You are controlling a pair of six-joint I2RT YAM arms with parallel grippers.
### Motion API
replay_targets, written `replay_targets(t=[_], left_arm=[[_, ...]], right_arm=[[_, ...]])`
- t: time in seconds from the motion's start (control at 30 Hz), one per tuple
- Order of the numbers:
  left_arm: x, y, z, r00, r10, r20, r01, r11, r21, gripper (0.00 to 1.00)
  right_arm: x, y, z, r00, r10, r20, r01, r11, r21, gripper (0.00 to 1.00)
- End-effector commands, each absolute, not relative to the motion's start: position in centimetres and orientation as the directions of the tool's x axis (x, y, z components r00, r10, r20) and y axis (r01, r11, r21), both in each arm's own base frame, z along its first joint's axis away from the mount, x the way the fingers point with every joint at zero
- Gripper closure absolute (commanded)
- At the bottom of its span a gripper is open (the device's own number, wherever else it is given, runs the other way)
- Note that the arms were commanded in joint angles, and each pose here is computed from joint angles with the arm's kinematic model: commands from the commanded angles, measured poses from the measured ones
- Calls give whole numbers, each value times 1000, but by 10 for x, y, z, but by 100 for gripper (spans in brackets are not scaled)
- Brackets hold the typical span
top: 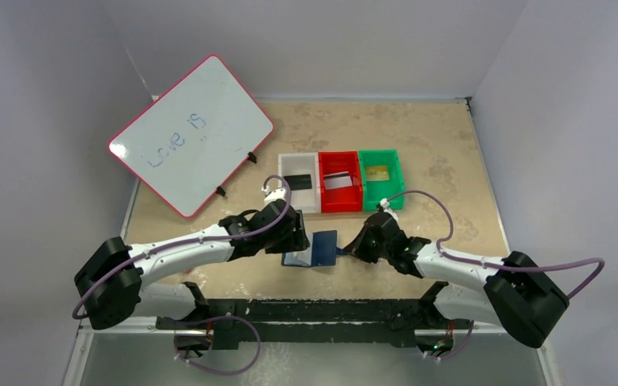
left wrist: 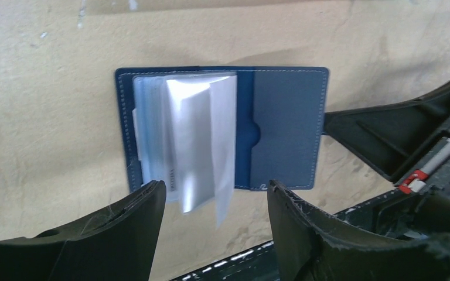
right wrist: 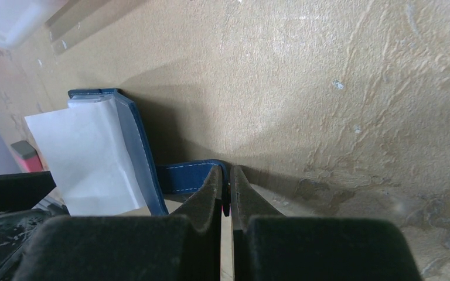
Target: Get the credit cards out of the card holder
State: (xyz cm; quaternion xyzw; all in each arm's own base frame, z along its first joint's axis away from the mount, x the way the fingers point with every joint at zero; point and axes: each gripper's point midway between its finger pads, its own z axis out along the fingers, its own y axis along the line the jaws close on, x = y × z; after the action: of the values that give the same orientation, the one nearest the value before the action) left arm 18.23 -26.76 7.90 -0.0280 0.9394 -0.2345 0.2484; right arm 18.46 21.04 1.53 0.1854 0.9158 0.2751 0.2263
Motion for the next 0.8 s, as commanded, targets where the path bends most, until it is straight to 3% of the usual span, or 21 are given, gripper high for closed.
replay_targets(t=[0.0,0.27,0.77], left_arm=[[185,-256,86,-861,-187,-474,37,905,-424,36],[169,-281,84,-884,-262,-388,37,787,-616,36],[168,-282,60,-893,-276,-355,-4,794,-607,37]], right_arm=[[185,206,10,-821,476,-314,240,788,567,100],[185,208,9,-825,471,-313,234,788,570,100],[183,206,8,-823,473,-314,234,787,571,100]])
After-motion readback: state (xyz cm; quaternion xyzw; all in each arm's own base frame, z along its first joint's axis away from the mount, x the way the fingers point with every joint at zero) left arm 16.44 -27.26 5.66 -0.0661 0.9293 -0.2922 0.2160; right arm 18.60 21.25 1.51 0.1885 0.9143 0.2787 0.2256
